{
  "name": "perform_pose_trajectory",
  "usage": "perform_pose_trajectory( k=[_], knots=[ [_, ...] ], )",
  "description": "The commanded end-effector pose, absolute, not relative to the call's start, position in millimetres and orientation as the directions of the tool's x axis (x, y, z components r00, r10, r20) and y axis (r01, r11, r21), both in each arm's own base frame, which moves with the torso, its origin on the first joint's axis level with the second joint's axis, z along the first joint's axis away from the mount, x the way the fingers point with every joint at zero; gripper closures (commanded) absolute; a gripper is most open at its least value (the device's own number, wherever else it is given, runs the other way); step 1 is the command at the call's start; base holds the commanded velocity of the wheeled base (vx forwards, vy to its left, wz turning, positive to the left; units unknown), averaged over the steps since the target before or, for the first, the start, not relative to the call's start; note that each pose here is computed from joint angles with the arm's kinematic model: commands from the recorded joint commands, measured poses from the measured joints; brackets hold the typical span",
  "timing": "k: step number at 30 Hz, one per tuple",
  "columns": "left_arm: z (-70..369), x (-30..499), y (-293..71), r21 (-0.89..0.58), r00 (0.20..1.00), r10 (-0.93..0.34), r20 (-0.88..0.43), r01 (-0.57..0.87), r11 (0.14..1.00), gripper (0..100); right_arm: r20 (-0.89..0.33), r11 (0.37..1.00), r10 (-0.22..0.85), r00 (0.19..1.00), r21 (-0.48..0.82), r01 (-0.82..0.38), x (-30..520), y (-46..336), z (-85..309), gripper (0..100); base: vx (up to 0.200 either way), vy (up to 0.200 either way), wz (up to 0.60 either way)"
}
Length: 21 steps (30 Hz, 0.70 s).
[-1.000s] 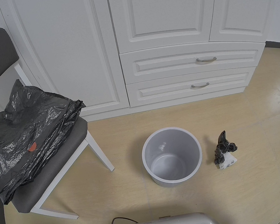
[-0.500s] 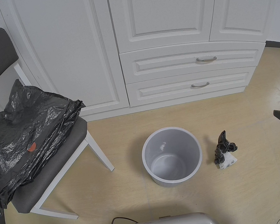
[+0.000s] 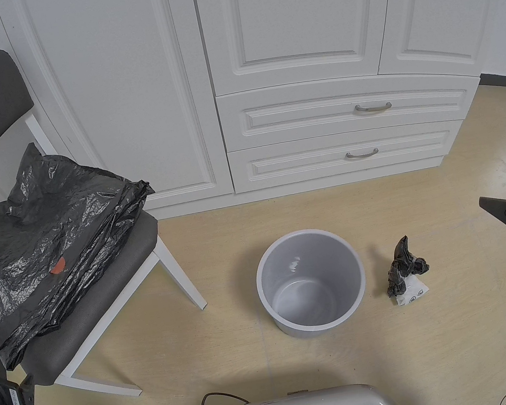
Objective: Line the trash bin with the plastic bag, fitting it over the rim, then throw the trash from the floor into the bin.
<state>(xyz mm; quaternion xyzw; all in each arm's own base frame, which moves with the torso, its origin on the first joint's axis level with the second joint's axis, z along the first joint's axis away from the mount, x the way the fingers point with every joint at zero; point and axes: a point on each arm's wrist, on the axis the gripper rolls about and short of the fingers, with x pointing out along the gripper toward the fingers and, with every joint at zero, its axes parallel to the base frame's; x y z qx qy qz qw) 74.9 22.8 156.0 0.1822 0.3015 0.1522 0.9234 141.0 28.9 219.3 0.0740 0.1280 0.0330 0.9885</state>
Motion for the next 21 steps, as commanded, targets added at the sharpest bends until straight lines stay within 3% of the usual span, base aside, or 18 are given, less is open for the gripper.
perform_pose_trajectory(
  k=[1, 8, 14, 21],
  knots=[
    [152, 79, 24, 0.399, 0.773, 0.383, -0.505, -0.185, 0.898, 0, -0.263, 0.987, 0.086, 0.961, 0.154, -0.046, 143, 30, 216, 0, 0.000, 0.000, 0.00],
    [163, 102, 32, 0.364, 0.782, 0.400, -0.478, -0.238, 0.900, 0, -0.267, 0.987, 0.090, 0.959, 0.151, -0.050, 143, 30, 215, 0, 0.000, 0.000, 0.00],
    [172, 117, 61, 0.343, 0.759, 0.464, -0.457, -0.332, 0.879, 0, -0.270, 0.984, 0.122, 0.955, 0.155, -0.082, 141, 35, 214, 0, 0.000, 0.000, 0.00],
    [169, 112, 88, 0.322, 0.796, 0.371, -0.479, -0.235, 0.917, 0, -0.298, 0.983, 0.150, 0.943, 0.149, -0.109, 144, 41, 208, 0, 0.000, 0.000, 0.00]
  ],
)
